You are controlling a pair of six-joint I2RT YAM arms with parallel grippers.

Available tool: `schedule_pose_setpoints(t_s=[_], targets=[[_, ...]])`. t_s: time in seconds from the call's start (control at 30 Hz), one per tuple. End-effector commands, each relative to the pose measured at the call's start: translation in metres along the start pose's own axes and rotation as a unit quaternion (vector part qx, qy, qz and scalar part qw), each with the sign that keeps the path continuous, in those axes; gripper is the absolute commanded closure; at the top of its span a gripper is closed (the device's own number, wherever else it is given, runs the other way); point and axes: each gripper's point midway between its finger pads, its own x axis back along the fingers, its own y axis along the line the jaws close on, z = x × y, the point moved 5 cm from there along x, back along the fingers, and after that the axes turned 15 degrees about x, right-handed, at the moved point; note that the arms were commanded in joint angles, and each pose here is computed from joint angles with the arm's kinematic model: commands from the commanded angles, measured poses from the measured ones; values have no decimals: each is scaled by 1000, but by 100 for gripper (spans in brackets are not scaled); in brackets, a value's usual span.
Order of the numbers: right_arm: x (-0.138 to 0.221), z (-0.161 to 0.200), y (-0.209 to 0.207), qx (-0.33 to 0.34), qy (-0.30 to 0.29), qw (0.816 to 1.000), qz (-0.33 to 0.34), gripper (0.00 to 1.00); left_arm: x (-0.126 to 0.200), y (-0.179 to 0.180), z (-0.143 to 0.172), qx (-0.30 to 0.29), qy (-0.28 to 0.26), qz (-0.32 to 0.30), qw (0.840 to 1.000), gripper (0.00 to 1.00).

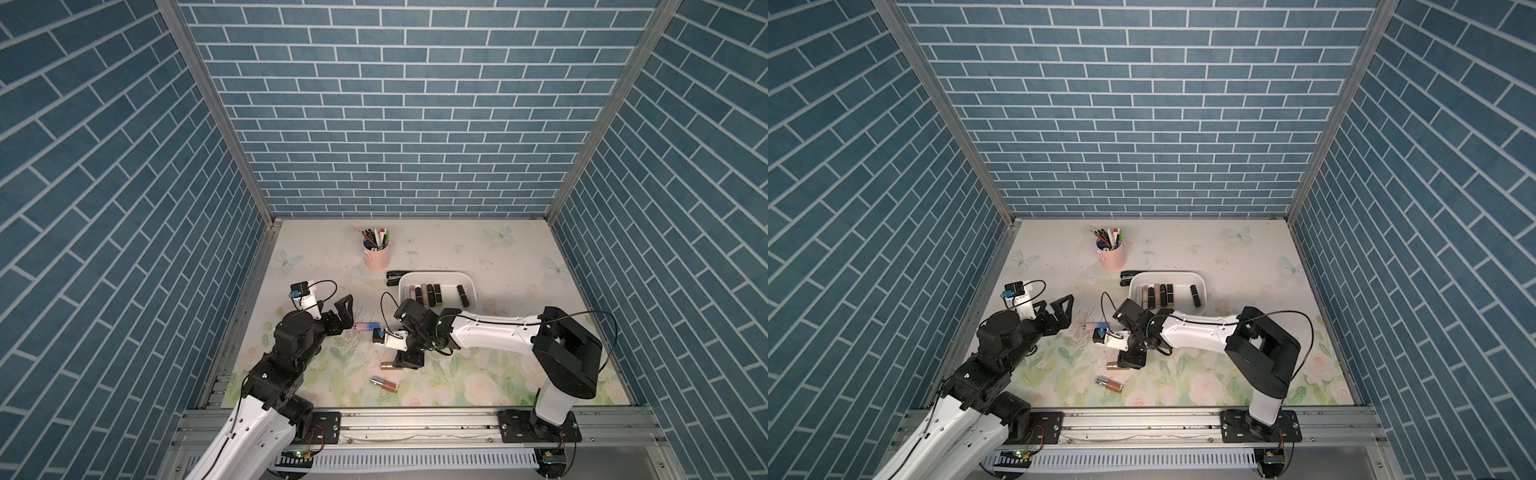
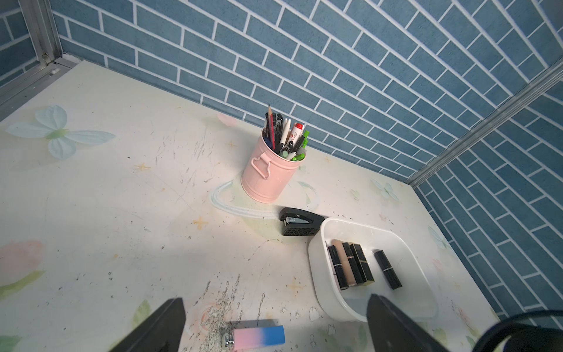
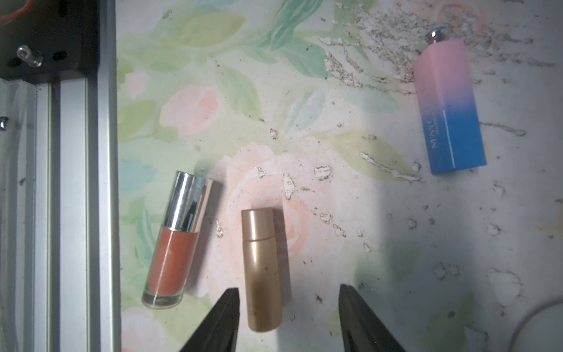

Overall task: Put the lipstick into the storage box
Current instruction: Pick up the lipstick at the center of the board.

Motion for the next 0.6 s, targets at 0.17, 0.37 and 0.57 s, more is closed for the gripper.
schedule_pose_setpoints(t_s=[0.17,0.37,0.57], targets=[[-8,-6,7,22,8,1000,-16,43,-1,4,3,-3,2,-9,1000,0],[-19,-3,7,22,21,999,-15,43,-1,4,2,-2,1,-10,1000,0],[-27,3,4,21,37,999,-5,45,-1,5,2,-3,-1,-14,1000,0]])
